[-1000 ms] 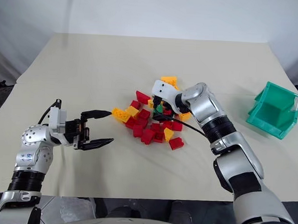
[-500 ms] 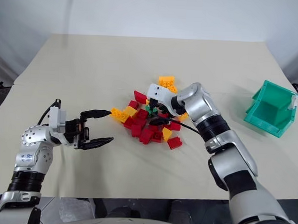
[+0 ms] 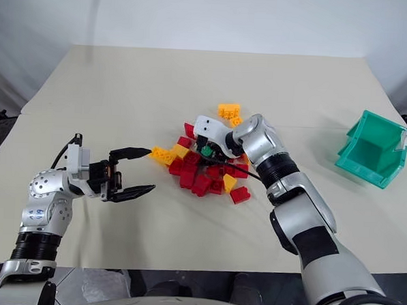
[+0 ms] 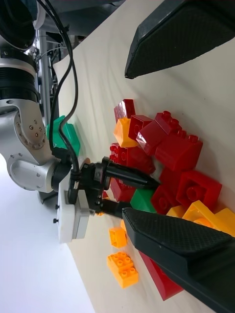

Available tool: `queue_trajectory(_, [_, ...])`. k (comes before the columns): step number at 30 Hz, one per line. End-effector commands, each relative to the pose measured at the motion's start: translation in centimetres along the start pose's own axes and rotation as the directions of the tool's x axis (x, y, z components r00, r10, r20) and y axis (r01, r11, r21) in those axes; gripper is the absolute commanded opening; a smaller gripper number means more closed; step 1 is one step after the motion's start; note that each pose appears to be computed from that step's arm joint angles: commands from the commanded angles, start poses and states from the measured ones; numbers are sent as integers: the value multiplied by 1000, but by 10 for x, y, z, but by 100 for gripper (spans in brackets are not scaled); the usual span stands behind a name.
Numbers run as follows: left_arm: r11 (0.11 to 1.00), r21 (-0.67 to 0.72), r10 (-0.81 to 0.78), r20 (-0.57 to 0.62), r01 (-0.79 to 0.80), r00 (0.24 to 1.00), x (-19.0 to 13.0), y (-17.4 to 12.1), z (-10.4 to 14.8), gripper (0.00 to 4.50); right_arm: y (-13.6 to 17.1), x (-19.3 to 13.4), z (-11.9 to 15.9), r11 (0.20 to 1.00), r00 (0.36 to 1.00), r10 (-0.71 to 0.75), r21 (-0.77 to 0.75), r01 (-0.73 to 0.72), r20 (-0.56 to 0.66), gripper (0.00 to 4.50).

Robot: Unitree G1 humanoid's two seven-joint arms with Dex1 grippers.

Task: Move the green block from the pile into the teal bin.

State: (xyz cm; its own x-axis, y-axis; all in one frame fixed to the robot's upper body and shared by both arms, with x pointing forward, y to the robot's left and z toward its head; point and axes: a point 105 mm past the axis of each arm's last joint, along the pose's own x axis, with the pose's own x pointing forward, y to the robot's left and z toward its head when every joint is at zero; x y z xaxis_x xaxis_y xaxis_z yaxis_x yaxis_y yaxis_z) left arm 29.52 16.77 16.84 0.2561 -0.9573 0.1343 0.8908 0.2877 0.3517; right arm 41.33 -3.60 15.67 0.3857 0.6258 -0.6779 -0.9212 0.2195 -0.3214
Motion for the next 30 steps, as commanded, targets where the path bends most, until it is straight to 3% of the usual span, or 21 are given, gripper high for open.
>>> queue_trajectory(1, [999, 41, 1, 15, -2, 1000, 1, 2, 8, 450, -10, -23, 10, 999, 997, -50, -6, 50, 65, 150])
queue_trajectory(9, [998, 40, -55, 45, 53, 998, 25, 1, 15, 450, -12, -96, 12, 979, 940, -195, 108, 171, 280, 150])
queue_trajectory(15, [999, 30, -35, 62, 33, 997, 65, 4, 19, 450, -8, -166, -16, 892, 832, -433, 294, 342, 346, 150])
queue_trajectory(18, [998, 29, -59, 14, 58, 998, 96, -1, 12, 450, -16, -223, -52, 727, 686, -672, 425, 540, 278, 150])
queue_trajectory(20, [998, 26, -57, 34, 56, 998, 117, 1, 13, 450, -22, -270, -89, 503, 512, -847, 529, 684, 143, 150])
queue_trajectory(22, [998, 24, -50, 46, 49, 998, 130, 3, 14, 450, -19, -293, -117, 371, 423, -905, 556, 744, 38, 150])
queue_trajectory(26, [999, 26, -37, 41, 36, 998, 153, 10, 14, 450, -14, -312, -163, 229, 346, -929, 528, 818, -133, 150])
queue_trajectory(30, [997, 36, -67, -27, 68, 997, 176, 13, 7, 450, -38, -314, -199, 131, 289, -931, 535, 835, -222, 150])
